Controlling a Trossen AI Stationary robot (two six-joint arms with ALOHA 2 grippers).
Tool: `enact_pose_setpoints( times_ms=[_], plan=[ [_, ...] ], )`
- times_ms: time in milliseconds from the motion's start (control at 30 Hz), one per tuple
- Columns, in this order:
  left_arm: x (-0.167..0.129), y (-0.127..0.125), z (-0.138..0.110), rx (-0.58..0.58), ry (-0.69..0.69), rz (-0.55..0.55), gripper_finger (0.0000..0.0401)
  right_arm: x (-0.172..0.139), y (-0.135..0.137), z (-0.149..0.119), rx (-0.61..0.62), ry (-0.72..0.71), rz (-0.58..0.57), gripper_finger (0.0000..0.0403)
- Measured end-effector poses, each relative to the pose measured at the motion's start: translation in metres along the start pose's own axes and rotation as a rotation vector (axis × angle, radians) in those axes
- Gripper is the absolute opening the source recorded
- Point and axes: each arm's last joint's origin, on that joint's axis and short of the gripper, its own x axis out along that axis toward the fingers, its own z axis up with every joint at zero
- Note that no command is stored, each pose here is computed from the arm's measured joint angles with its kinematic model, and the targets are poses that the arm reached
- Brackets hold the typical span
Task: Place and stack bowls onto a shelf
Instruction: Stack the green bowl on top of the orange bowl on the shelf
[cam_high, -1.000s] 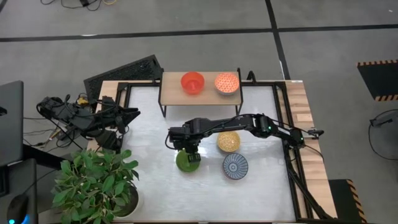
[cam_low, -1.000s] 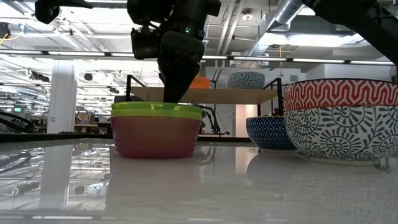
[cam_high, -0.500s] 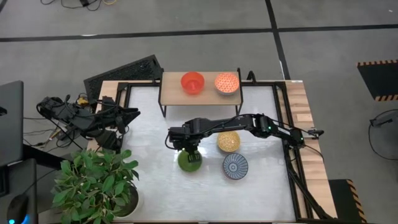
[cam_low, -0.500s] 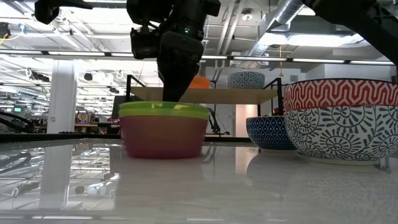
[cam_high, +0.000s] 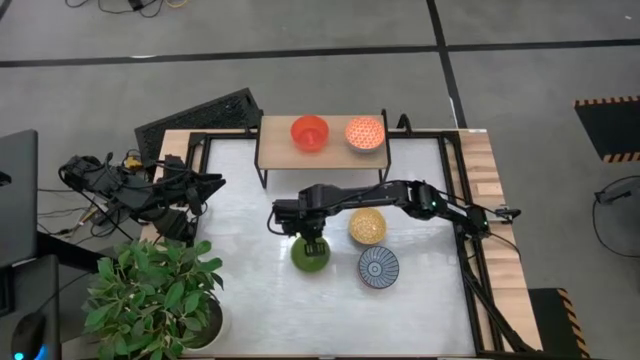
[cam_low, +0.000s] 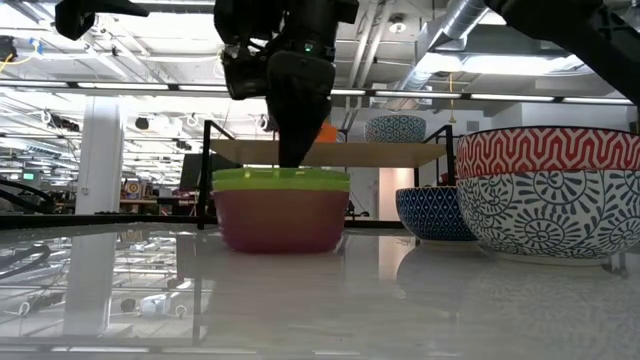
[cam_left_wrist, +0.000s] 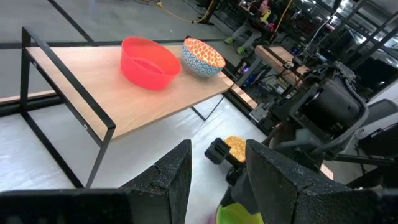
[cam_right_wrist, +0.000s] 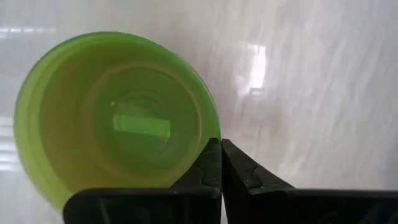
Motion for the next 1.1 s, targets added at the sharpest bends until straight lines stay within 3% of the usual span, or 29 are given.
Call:
enact_pose_setpoints(
  times_ms=[333, 533, 733, 1033, 1100],
  plan=[
    [0.000, 0.000, 0.000, 0.000, 0.000, 0.000, 0.0135, -0.029, -0.003, 0.003, 0.034, -0.075, 0.013, 0.0017],
    [0.000, 0.000, 0.000, 0.000, 0.001, -0.001, 0.0135, -0.033, -0.012, 0.004, 0.087, -0.104, 0.196, 0.0017],
    [0.000, 0.000, 0.000, 0.003, 0.003, 0.000, 0.0135, -0.042, -0.010, 0.005, 0.093, -0.148, 0.207, 0.0017],
    [0.000, 0.000, 0.000, 0.018, 0.003, 0.001, 0.0135, -0.052, -0.017, 0.008, 0.087, -0.224, 0.356, 0.0017],
    [0.000, 0.000, 0.000, 0.019, 0.003, 0.001, 0.0135, -0.052, -0.021, 0.009, 0.108, -0.229, 0.317, 0.0017]
  ],
)
